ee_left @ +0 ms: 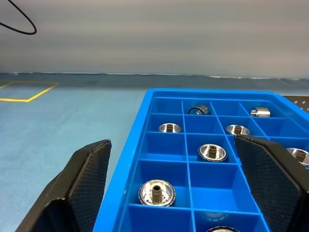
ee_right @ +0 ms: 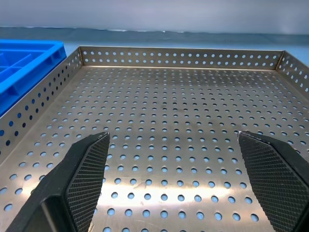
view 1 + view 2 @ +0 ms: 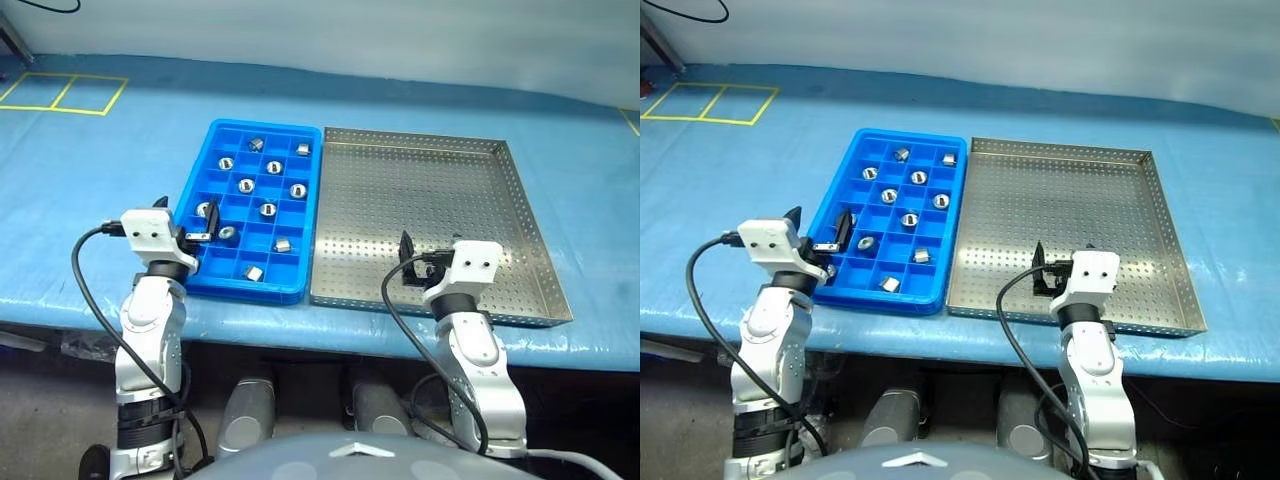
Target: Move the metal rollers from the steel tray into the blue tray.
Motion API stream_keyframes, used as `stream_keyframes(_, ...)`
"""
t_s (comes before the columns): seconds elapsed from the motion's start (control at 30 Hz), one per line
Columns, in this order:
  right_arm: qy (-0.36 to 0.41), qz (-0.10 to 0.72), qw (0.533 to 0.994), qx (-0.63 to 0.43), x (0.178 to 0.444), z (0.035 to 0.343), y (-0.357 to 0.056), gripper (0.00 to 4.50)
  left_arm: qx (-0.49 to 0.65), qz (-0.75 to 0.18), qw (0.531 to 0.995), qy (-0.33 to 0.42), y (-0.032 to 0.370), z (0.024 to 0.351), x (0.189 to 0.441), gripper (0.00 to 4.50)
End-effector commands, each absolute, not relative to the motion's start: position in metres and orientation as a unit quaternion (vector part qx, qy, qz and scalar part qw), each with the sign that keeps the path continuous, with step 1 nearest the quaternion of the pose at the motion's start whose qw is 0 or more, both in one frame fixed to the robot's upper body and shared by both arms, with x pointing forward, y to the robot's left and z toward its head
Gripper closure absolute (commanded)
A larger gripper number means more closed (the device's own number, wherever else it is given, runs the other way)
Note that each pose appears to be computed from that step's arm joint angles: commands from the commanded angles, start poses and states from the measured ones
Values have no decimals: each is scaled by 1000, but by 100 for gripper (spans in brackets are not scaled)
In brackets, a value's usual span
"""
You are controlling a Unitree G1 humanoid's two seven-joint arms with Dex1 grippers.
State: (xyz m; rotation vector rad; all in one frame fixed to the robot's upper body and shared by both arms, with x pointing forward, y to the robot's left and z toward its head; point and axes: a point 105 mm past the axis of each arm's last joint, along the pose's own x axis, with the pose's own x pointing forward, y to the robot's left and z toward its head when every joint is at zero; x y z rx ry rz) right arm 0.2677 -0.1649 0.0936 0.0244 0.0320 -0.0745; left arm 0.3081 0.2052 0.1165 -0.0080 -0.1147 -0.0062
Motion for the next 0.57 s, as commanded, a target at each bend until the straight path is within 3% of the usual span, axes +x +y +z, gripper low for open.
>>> stream_keyframes(0.03,-2,-34,999,5,269,100,-162,0,-2,-3,997,-73,203,122,308,5)
stream_keyframes(0.57,5,-33,999,-2,269,97,-162,0,10,-23,998,-64,197,119,311,5)
